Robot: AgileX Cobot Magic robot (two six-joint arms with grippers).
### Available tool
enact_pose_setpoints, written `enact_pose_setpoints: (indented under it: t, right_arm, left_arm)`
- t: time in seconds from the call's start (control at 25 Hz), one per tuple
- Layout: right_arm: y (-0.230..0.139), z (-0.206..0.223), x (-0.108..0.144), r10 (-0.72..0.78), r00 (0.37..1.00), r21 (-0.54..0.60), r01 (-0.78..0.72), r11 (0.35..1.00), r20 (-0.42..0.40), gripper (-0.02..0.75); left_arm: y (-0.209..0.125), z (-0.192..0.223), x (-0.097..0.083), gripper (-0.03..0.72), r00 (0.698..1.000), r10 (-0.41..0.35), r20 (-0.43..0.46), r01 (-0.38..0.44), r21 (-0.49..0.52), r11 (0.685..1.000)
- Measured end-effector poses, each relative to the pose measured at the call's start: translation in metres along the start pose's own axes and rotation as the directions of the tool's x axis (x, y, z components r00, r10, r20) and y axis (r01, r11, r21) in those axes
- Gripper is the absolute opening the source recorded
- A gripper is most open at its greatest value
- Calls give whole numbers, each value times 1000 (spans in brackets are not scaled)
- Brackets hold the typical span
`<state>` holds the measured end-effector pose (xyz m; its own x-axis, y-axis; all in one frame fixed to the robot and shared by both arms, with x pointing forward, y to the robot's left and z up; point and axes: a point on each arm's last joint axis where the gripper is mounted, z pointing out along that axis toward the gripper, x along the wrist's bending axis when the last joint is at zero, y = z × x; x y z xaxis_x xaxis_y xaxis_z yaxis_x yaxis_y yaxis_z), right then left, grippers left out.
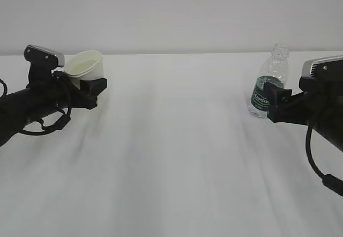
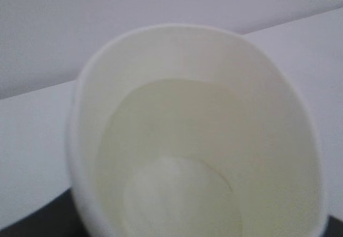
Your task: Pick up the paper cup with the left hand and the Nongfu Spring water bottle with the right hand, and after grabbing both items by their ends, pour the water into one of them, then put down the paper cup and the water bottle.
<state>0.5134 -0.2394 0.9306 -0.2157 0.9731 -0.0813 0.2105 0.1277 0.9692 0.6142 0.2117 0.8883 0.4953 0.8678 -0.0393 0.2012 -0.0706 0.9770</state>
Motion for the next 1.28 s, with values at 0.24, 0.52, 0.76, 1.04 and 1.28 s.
enact_pose_setpoints:
  t: [0.24,0.52,0.76,1.04,1.28]
  right_arm:
    - [0,-2,1,-3,1000,37,4,999,-11,593]
    - [8,-6,0,-5,1000,18,5,1000,-12,593]
    - [7,-8,1,-12,1000,44,13,999,-23,592]
    - [5,-8,2,-18,999,73,20,997,-33,593]
    - [4,-8,3,-16,999,90,19,996,-42,592]
  left_arm:
    - [-1,-6,19,414,998,-20,-63,20,-1,1000]
    - [-14,-10,36,414,991,-49,-125,54,36,998]
    - [-39,-7,40,414,986,-83,-143,93,64,994]
    - [-53,-5,41,414,987,-64,-145,68,24,997]
    - [-63,-4,41,414,986,-60,-153,62,5,998]
